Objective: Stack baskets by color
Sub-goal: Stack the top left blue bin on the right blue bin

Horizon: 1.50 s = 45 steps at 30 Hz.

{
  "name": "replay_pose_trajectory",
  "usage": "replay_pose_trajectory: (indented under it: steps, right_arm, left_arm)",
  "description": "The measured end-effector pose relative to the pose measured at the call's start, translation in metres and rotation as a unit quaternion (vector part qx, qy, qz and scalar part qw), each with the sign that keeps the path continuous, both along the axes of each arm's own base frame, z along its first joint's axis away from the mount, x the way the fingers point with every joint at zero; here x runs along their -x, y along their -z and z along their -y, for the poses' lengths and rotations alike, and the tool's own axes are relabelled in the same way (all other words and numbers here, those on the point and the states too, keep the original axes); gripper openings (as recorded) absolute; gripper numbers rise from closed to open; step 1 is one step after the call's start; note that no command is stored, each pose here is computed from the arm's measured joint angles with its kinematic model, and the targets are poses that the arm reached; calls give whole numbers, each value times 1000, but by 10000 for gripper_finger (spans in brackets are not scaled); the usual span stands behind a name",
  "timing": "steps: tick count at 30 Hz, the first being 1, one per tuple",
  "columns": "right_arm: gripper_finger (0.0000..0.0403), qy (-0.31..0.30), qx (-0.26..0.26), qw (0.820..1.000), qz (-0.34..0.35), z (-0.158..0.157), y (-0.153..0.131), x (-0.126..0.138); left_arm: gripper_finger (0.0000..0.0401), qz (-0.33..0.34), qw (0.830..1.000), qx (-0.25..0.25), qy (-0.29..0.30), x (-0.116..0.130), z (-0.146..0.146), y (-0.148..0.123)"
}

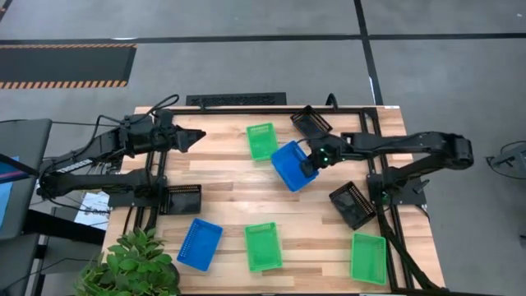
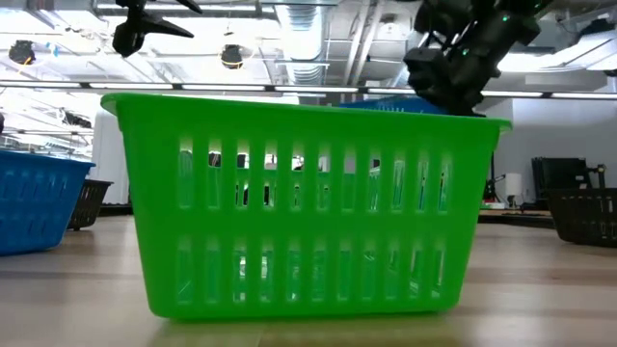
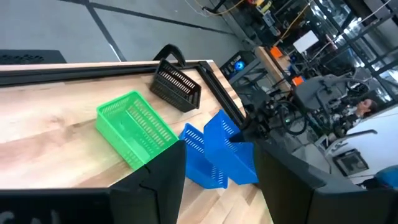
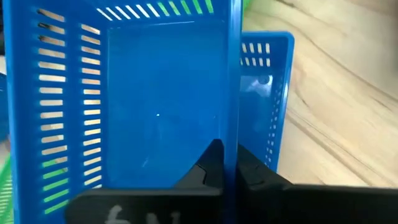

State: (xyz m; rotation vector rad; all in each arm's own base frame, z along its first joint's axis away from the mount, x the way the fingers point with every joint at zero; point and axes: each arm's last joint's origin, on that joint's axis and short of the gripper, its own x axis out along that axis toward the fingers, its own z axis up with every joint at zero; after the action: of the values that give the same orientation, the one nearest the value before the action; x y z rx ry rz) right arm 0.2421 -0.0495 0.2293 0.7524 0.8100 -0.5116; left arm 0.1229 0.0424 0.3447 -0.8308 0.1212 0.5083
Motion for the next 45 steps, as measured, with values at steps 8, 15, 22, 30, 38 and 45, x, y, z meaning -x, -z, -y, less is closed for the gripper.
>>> replay_pose_trajectory:
  steps: [8, 15, 22, 30, 38, 45]
  right_arm:
    - [9, -16, 10, 1000, -1, 2, -3, 3]
    - [22, -39, -1, 999, -15, 1, 4, 0]
    - [19, -39, -4, 999, -23, 5, 16, 5]
    - [18, -4, -19, 999, -25, 13, 34, 14]
    - [33, 2, -16, 1000, -26, 15, 34, 15]
    - [26, -14, -5, 999, -30, 15, 34, 15]
  left_arm:
    - [174, -9, 1000, -5, -5, 0, 0, 1]
    - [174, -8, 1000, -4, -8, 1, 0, 1]
    - [174, -7, 1000, -1, -8, 1, 0, 1]
    - [174, -7, 1000, -1, -9, 1, 0, 1]
    - [174, -7, 1000, -1, -10, 1, 0, 1]
    - [174, -7, 1000, -2, -10, 1, 0, 1]
